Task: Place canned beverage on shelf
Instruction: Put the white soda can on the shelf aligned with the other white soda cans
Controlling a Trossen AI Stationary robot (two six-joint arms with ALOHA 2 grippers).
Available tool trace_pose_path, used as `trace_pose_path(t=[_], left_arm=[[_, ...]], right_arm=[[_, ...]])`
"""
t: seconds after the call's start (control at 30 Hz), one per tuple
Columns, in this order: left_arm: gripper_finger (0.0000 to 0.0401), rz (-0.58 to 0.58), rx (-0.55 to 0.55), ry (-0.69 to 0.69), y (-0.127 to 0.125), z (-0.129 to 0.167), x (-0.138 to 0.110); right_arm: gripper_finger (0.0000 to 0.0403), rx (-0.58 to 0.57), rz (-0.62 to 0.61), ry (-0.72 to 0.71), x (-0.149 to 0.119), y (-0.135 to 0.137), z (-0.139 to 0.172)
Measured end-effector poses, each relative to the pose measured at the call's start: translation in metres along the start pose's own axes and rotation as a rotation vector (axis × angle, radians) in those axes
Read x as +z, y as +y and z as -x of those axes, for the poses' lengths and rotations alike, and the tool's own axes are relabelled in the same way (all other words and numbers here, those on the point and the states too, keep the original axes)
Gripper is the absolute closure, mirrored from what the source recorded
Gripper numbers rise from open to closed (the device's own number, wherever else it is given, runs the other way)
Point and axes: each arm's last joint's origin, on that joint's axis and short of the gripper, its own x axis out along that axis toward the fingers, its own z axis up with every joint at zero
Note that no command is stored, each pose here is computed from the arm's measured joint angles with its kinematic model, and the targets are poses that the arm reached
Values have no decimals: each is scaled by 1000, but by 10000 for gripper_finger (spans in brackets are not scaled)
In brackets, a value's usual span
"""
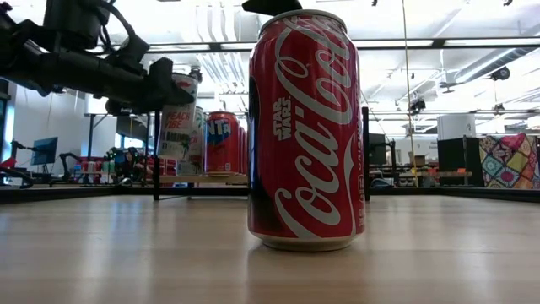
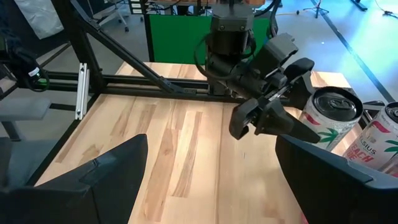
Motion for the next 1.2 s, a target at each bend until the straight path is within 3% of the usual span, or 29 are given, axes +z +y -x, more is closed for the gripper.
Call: trace_pose_path(t=[1.2], left_arm=[[149, 8, 57, -6, -3, -13, -13]], right_arm=[[60, 0, -3, 0, 0, 0, 0]])
